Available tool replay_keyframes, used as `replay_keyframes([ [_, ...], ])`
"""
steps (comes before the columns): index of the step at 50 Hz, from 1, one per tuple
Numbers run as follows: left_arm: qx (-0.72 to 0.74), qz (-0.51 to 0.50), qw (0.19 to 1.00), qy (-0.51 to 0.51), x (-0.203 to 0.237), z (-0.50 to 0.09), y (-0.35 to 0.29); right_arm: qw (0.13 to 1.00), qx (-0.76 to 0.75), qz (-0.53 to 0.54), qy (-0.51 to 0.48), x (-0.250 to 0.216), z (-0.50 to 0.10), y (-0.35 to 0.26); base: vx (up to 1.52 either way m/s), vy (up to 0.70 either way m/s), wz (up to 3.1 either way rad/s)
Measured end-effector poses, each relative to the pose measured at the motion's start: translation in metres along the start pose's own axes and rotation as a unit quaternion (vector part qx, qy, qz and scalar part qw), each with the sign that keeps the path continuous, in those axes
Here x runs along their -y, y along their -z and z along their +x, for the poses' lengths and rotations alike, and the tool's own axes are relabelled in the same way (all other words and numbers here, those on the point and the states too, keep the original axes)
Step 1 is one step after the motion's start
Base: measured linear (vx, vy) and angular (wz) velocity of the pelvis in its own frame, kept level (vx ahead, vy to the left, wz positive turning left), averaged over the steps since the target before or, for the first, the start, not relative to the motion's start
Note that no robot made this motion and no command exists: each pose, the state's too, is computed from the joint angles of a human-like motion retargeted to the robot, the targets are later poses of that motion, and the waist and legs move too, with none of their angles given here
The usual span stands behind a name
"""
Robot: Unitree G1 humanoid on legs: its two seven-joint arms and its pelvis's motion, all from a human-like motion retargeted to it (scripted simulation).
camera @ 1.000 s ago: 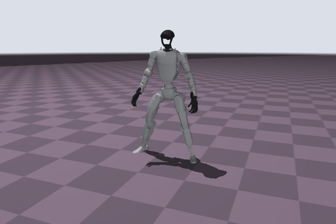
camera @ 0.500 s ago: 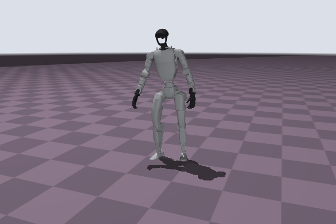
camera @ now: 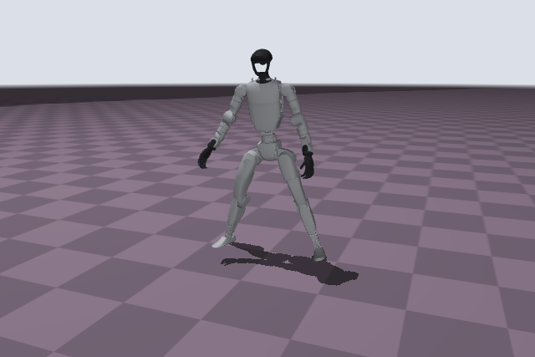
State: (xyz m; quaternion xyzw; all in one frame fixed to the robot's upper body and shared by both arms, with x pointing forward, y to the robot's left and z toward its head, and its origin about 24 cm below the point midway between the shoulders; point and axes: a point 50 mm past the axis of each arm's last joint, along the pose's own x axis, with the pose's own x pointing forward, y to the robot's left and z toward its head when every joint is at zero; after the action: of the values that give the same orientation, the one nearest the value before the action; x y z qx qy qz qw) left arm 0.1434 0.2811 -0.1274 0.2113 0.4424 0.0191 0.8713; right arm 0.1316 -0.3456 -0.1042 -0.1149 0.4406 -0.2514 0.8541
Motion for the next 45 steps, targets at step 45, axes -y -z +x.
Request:
replay_keyframes([
  [45,-0.044,-0.025,0.998,-0.032,-0.006,-0.008,0.024,0.997,0.038,0.014,-0.061,-0.033,-0.001,-0.013,0.00,0.28,-0.01],
])
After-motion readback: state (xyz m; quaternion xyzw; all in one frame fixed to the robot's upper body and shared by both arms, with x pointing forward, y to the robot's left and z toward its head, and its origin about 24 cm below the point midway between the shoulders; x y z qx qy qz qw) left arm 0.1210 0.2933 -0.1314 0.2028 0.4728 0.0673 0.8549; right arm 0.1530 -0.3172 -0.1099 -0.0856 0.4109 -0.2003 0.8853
